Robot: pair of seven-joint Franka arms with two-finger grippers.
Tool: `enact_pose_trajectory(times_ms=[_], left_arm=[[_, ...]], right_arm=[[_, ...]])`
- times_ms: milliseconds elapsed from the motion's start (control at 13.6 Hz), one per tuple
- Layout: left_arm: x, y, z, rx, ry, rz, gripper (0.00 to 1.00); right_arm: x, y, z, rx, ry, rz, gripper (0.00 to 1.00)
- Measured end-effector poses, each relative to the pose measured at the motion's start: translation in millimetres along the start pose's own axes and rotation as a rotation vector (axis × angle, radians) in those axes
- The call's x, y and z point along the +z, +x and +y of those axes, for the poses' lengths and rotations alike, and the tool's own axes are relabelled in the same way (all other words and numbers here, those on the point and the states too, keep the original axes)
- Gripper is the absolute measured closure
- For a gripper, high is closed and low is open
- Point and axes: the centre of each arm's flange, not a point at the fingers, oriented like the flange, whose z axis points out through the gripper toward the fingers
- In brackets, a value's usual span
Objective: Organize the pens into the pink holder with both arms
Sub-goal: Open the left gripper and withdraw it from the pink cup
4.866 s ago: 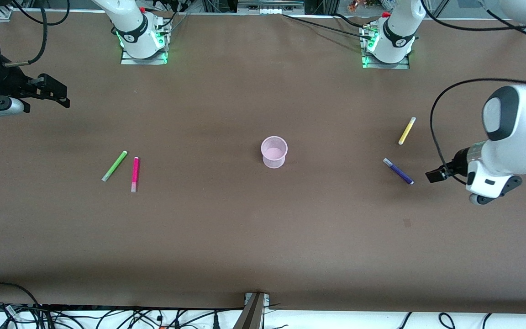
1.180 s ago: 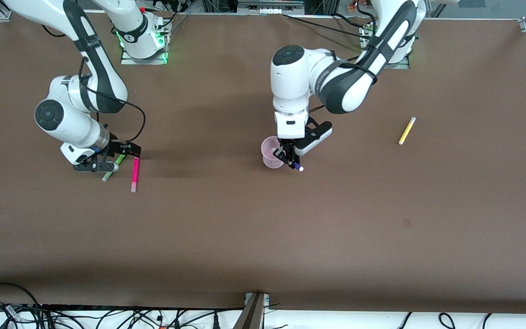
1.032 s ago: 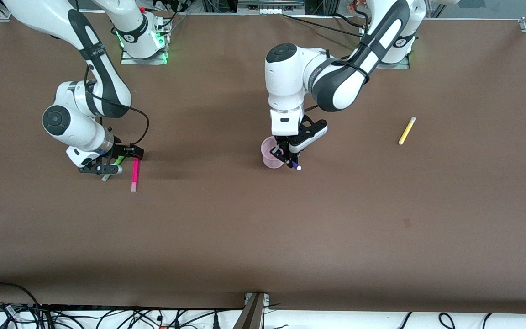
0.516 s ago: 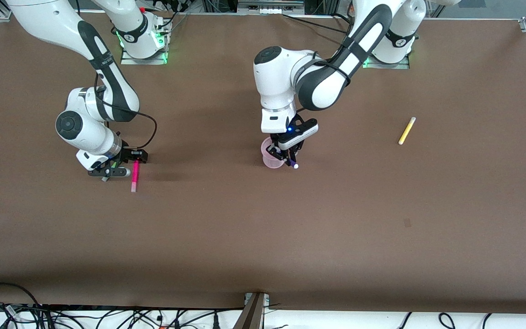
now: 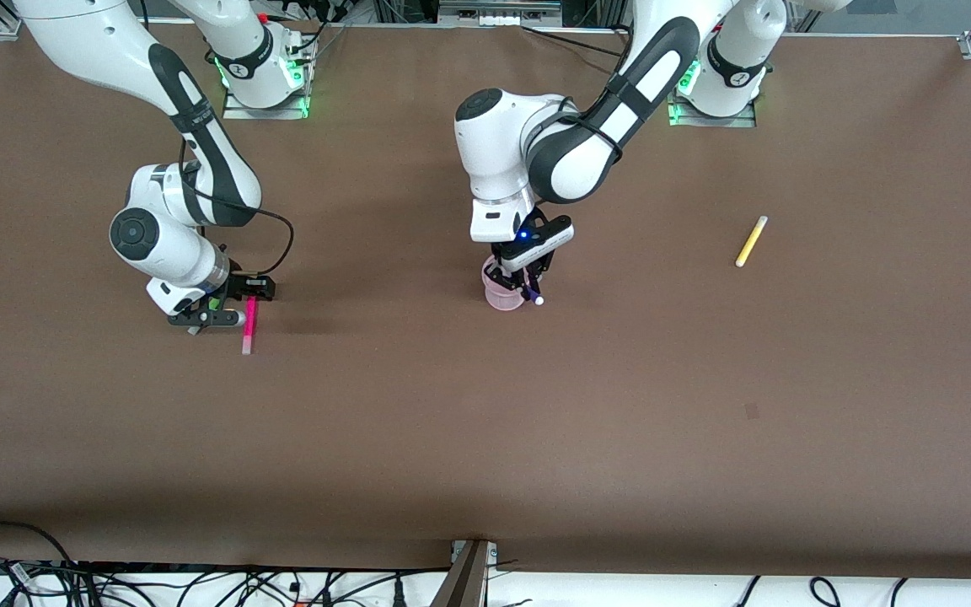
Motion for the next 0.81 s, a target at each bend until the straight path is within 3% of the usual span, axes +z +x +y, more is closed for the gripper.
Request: enact_pose_trajectory(times_ms=[74, 147, 221, 664, 737, 811], left_arm=[[-2, 3, 2, -0.006, -0.006, 0.002, 0.82], [-5, 6, 4, -0.011, -0.01, 0.004, 0.76], [-6, 8, 6, -0.015, -0.011, 0.007, 0.67], [-9, 22, 9, -0.037, -0.008, 0.022, 0.08], [-13, 39, 13, -0.053, -0.005, 0.037, 0.0], [-17, 63, 15, -0.067, 0.002, 0.047, 0.0]], right_arm=[[0, 0, 0, 0.0, 0.0, 0.002, 0.39], [1, 0, 0, 0.001, 0.0, 0.003, 0.4], [2, 0, 0, 0.001, 0.0, 0.003, 0.44], [5, 1, 3, 0.005, -0.002, 0.004, 0.48], [6, 1, 3, 0.005, -0.002, 0.005, 0.49], [6, 1, 3, 0.005, -0.002, 0.004, 0.49]])
